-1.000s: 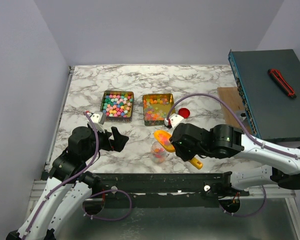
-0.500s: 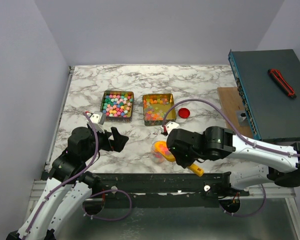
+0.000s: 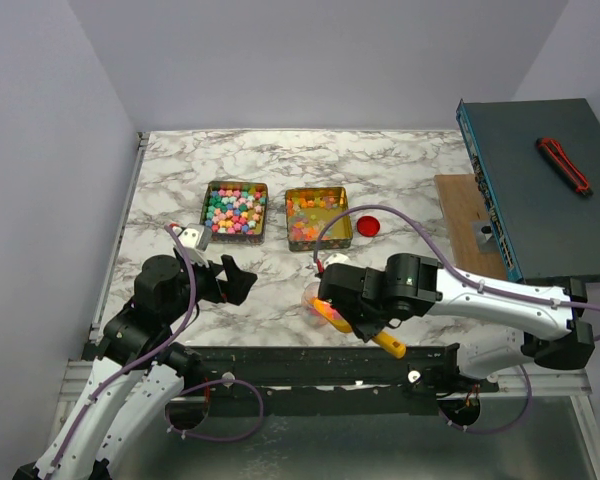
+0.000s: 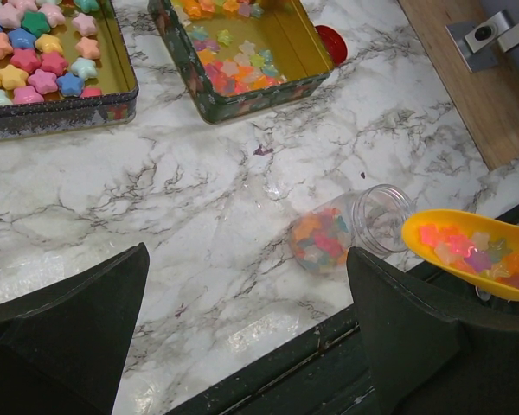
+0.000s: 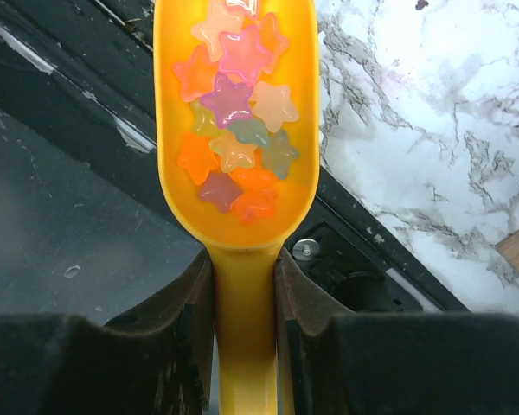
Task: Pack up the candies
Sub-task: Place the fake candies in the packing bottle.
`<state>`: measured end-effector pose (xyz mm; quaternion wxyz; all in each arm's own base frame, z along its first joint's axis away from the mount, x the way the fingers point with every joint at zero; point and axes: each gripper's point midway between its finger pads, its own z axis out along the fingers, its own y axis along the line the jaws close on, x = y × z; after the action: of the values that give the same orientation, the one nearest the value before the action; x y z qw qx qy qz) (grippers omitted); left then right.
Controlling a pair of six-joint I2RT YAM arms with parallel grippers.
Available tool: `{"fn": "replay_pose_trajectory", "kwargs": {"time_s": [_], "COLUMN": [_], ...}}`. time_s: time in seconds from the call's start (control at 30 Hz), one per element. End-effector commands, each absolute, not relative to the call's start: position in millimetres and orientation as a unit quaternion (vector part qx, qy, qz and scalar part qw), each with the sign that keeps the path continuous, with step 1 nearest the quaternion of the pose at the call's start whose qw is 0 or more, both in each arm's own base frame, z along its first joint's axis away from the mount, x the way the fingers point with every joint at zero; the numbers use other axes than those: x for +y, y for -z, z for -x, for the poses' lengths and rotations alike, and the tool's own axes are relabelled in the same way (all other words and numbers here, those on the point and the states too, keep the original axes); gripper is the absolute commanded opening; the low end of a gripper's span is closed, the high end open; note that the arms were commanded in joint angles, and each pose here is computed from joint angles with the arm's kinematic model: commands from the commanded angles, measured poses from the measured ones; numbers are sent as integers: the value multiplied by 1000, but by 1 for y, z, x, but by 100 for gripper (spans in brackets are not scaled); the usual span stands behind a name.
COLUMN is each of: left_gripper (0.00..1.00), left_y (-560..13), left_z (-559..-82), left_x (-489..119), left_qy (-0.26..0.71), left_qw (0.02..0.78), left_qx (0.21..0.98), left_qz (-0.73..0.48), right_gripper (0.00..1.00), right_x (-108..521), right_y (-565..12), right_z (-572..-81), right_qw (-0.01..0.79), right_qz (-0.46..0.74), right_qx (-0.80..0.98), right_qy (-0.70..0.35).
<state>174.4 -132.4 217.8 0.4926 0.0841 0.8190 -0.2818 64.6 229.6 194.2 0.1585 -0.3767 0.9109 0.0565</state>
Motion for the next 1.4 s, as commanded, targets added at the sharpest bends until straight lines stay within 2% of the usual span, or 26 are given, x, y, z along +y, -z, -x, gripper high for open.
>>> {"fn": "replay_pose_trajectory", "kwargs": {"time_s": [0.0,1.03,1.37], "left_gripper": [99,99,99], "left_y": [-221,-226,-227], "left_z": [-174,-170,-170], "left_x": [-135,-134,-133], "left_qy": [290,295,292], "left_qw": [500,510,514], "left_qx": [810,802,801], "left_qz": [-94,-101,-100], "right_gripper": [1,1,1], "right_x": [229,245,253], "right_y": [-200,-200,-205], "right_z": [-59,-63,-64], "right_qw": [142,74,48], "right_qz": [370,318,313], "right_qx": [917,942,939], "right_qy": [-48,-79,-137]}}
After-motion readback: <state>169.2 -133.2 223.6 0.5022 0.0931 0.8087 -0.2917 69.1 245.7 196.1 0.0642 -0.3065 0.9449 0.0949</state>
